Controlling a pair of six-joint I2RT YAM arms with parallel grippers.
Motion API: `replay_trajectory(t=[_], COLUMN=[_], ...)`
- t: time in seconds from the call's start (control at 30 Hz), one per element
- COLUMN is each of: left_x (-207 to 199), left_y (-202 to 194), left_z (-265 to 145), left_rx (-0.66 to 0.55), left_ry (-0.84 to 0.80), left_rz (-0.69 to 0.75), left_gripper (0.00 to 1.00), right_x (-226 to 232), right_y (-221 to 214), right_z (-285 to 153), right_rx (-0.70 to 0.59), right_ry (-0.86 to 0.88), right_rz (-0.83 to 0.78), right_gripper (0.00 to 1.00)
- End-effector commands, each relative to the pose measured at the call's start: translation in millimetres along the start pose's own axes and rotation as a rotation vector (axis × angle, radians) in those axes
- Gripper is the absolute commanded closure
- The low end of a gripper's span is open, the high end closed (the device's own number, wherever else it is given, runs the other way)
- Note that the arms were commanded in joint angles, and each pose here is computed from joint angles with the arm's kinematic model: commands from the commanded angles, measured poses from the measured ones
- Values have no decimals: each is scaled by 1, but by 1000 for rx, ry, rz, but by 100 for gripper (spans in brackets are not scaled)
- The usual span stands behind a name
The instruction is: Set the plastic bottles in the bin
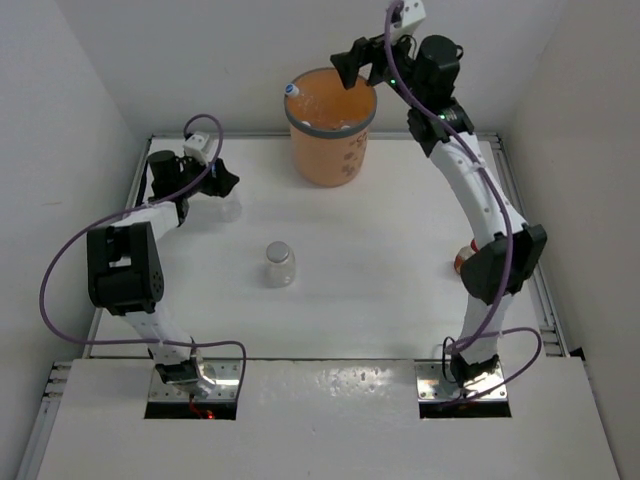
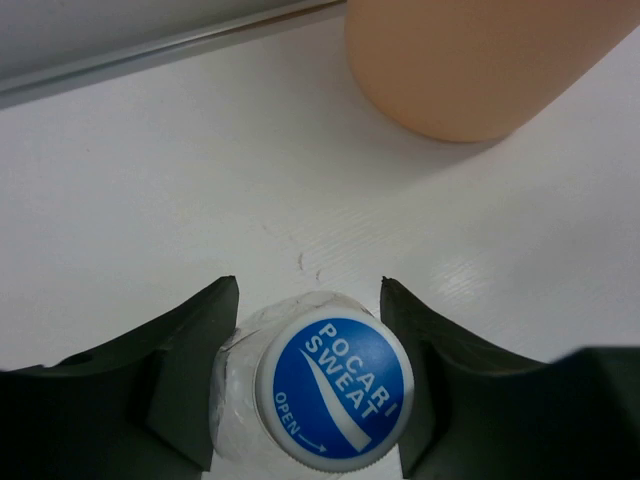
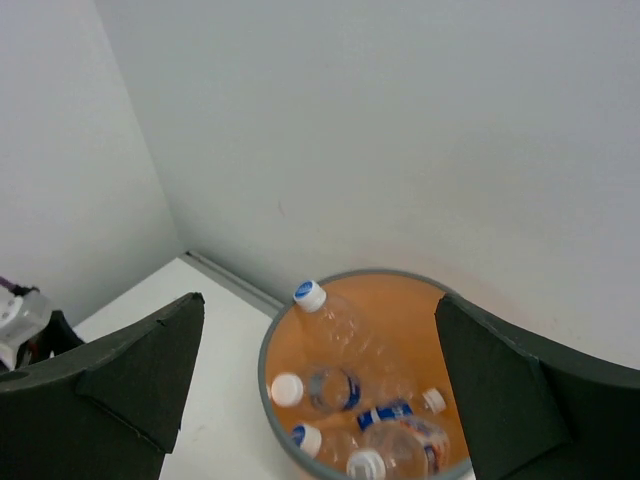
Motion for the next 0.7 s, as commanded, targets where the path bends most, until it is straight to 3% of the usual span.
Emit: replay_trajectory(t=[0.0, 0.1, 0.13, 0.2, 0.23, 0.27, 0.4, 0.53, 0.67], left_x=[-3, -16, -25, -45, -54, -61, -114, -149, -177], left_y=[25, 70, 88, 132, 148, 160, 239, 272, 266], left_z=[0, -13, -20, -25, -28, -28, -39, -18, 34], left_rx=[-89, -180, -204, -275, -305, -332, -524, -610, -617], left_ry=[-38, -83, -110, -146, -162, -165, -259, -368, -429], left_rz=[57, 77, 90, 110, 120, 119, 165, 116, 99], left_gripper=[46, 66, 70, 82, 85, 86, 89, 91, 92], right_x=[-11, -25, -36, -44, -47, -51, -50, -45, -34], right_y=[9, -11, 8, -31, -10, -39, -43, -57, -63], right_z=[-32, -69, -97, -124, -147, -163, -226, -274, -312], right_rx=[66, 175, 167, 304, 271, 354, 408, 468, 497], right_ry=[-27, -95, -147, -201, -252, -281, -398, -468, -519], right_rz=[36, 47, 37, 54, 33, 51, 43, 46, 62], right_gripper=[4, 4, 4, 4, 4, 4, 3, 2, 2])
Point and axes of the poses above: each gripper's point midway between its finger pads, its own z axis out along the fingers, its own x axis along the line the jaws close on, y = z × x, the point moved 9 cm from there along -z, back along the fingers, and after that the axes turned 8 degrees about -z, right-handed, at the moved point
